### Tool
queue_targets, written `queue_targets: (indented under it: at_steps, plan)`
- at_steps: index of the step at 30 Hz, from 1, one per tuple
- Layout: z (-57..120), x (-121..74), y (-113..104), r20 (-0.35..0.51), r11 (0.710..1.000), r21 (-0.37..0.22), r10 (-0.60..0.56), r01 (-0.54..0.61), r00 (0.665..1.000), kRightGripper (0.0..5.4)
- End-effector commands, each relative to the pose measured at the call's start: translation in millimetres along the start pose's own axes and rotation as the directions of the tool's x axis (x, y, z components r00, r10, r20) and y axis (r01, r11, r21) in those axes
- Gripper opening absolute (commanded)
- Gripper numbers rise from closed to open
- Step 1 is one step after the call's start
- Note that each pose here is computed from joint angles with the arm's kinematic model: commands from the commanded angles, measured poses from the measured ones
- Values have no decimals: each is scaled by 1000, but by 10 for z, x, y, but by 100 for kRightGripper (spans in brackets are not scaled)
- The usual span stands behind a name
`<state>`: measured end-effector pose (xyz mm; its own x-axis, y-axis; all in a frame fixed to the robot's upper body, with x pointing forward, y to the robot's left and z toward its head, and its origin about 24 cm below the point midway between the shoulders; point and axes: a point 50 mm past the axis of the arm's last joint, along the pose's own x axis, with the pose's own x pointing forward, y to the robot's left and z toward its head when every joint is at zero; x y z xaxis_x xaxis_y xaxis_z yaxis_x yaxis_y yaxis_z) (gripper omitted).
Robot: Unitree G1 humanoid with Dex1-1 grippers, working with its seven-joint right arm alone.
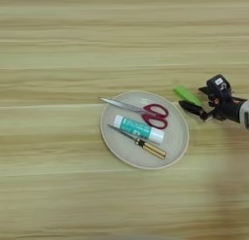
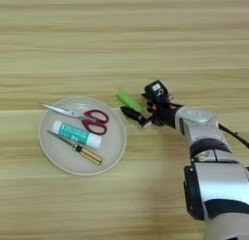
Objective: Move the objects on the table
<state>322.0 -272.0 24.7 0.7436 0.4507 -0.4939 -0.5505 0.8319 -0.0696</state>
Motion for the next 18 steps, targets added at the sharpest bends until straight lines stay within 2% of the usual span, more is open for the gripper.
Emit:
queue_targets:
  at_steps: [1,18]
  plan:
    - [115,-18,-78,-9,999,-34,-31,30,999,429]
    - [135,-16,-82,-13,999,-47,-27,27,1000,263]
